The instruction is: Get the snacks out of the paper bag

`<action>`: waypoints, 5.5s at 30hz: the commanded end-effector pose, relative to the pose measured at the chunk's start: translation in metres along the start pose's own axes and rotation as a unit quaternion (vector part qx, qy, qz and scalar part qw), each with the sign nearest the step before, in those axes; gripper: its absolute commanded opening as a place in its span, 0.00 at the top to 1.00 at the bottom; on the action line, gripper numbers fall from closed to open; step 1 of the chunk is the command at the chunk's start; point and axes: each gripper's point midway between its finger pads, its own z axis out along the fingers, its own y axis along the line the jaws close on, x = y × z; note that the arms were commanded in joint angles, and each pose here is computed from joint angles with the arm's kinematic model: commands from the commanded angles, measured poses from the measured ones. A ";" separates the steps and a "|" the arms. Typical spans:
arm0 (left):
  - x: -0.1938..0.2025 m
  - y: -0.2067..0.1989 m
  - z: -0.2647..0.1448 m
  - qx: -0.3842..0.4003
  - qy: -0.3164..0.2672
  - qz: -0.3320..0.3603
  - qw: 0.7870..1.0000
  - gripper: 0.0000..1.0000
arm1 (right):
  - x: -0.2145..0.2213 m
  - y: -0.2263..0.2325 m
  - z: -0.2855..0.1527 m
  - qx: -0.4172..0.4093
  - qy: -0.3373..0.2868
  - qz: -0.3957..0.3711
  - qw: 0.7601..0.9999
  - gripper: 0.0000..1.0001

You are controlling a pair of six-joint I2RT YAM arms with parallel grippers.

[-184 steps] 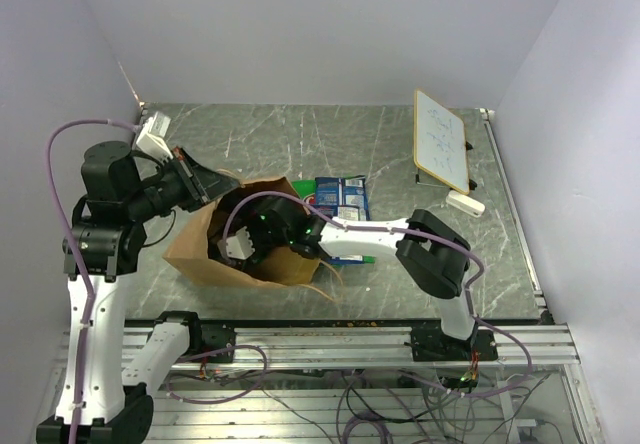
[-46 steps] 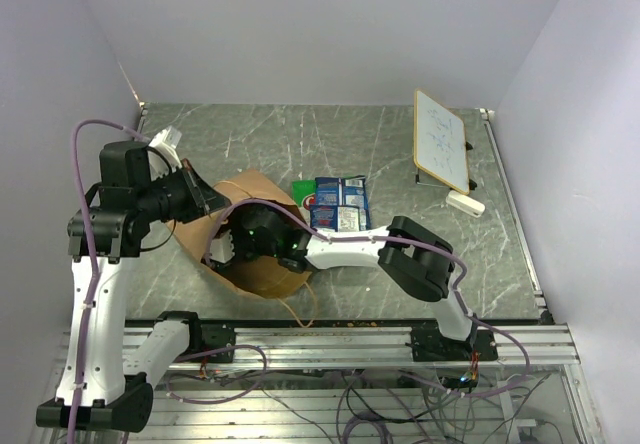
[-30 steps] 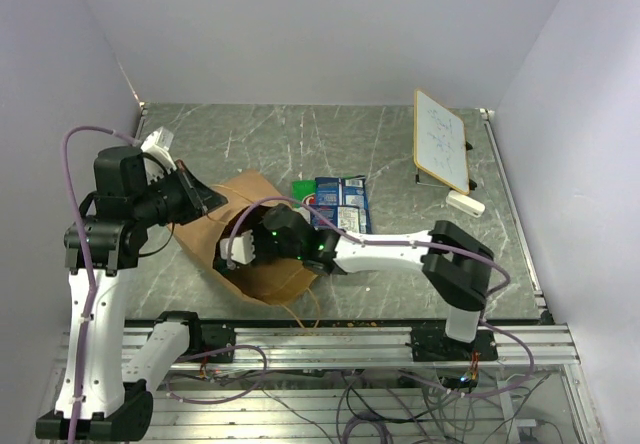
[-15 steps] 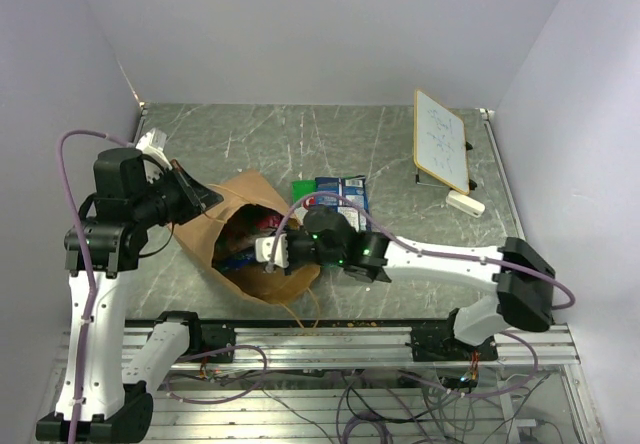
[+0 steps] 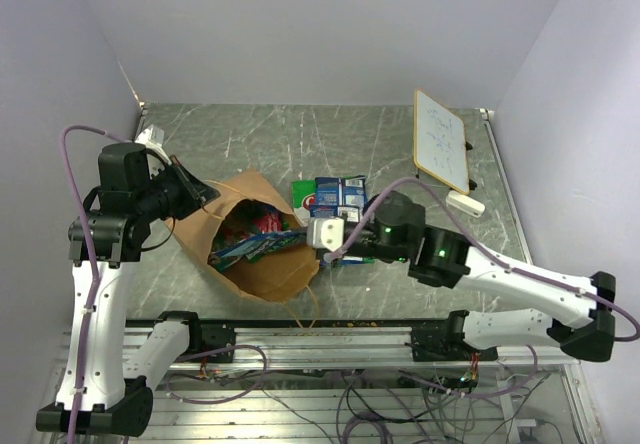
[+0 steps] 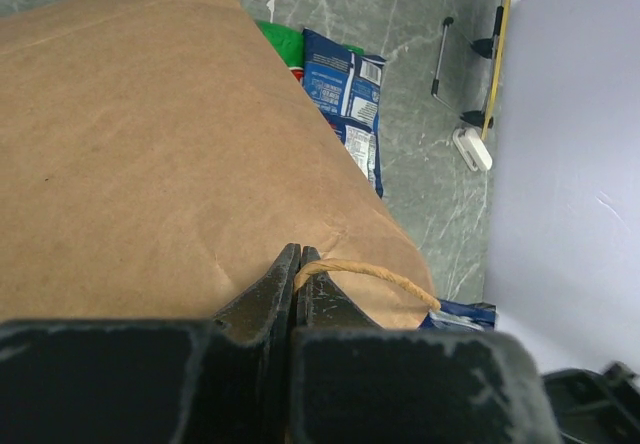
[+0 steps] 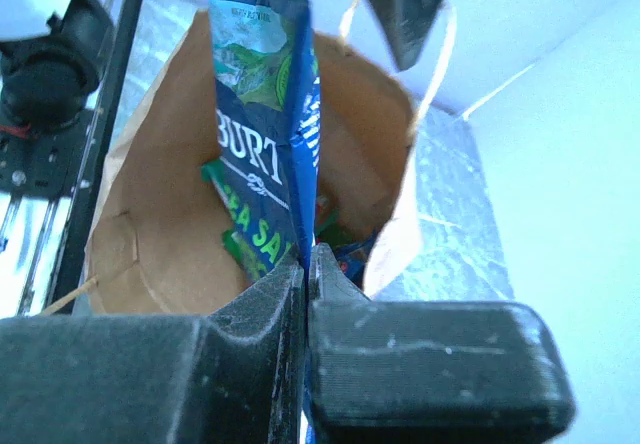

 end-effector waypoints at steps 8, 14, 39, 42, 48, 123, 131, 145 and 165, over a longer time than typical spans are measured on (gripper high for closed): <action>0.001 0.011 -0.004 -0.023 -0.018 -0.003 1.000 0.93 | -0.044 -0.116 -0.057 0.265 -0.004 0.080 0.961 1.00; 0.007 0.013 -0.005 -0.022 -0.014 -0.007 1.000 0.93 | 0.029 -0.178 -0.081 0.412 0.094 0.184 0.888 1.00; -0.012 -0.002 0.001 -0.009 -0.006 0.025 1.000 0.93 | 0.243 -0.065 -0.009 0.099 0.134 0.808 0.566 1.00; -0.009 -0.005 0.006 0.003 0.004 0.020 1.000 0.93 | 0.289 -0.042 -0.014 0.095 0.190 0.816 0.538 1.00; -0.009 -0.005 0.006 0.003 0.004 0.020 1.000 0.93 | 0.334 -0.036 -0.038 0.145 0.224 0.806 0.529 1.00; 0.018 -0.014 -0.023 0.045 0.000 -0.024 0.999 0.93 | 0.139 0.048 0.148 -0.106 0.079 -0.176 0.976 0.40; 0.024 -0.011 -0.022 0.039 0.021 -0.017 0.999 0.93 | 0.167 0.041 0.168 -0.083 0.099 -0.168 0.977 0.34; 0.032 -0.006 -0.027 0.024 0.032 -0.026 0.999 0.93 | 0.195 0.039 0.196 -0.079 0.129 -0.170 0.974 0.29; 0.027 0.000 -0.030 0.002 0.007 -0.061 0.998 0.93 | 0.177 0.043 0.200 -0.103 0.103 -0.155 0.977 0.80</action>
